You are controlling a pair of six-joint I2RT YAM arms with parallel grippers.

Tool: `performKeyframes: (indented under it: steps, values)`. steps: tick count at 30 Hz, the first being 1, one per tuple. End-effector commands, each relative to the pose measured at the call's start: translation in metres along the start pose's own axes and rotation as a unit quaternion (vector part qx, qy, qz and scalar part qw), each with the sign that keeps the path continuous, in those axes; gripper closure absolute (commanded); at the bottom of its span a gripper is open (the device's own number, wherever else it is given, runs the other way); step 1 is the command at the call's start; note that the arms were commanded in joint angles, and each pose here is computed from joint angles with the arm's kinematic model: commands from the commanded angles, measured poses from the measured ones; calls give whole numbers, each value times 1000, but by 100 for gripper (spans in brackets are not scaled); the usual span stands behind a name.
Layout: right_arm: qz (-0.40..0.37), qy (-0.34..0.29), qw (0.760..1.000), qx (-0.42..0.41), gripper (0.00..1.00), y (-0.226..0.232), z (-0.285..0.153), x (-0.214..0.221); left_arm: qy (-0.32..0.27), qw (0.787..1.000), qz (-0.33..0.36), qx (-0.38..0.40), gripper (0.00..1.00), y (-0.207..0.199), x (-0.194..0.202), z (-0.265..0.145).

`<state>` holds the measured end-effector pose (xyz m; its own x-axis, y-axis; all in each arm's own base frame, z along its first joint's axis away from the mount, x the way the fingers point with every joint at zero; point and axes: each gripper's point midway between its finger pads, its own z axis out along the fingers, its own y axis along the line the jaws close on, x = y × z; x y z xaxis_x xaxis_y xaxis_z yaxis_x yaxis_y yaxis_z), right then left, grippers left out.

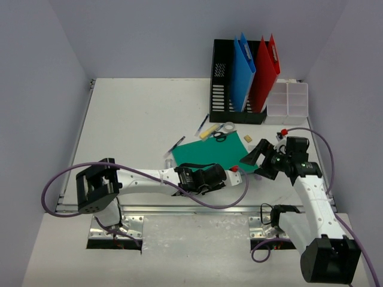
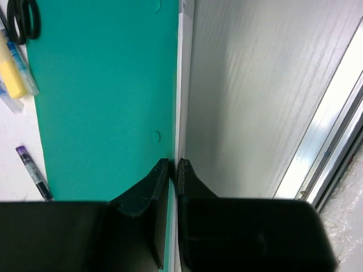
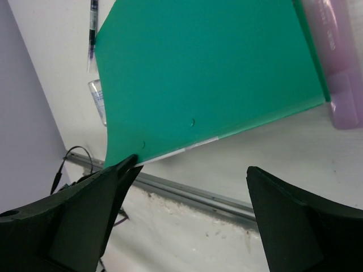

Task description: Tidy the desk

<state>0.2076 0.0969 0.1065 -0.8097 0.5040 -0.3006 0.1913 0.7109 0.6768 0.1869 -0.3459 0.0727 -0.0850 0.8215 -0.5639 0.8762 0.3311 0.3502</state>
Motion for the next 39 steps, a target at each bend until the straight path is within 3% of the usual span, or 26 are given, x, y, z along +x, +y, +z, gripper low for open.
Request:
performKeyframes:
  steps: [1,13,27,32,39]
  values:
    - [64,38,997,2,5,-1,-1,19,-34,999,-35,-14,100,17,-28,-12]
    - [159,98,982,0,6,-19,22,51,-53,997,-61,-16,100,28,-44,-17]
    - [198,58,977,-52,8,-10,52,25,-92,993,-65,46,100,6,-61,-23]
    - [197,44,978,-44,15,-15,56,20,-101,990,-69,65,100,-5,-69,-28]
    - [197,42,979,-23,35,-23,61,22,-104,988,-82,85,100,-15,-79,-31]
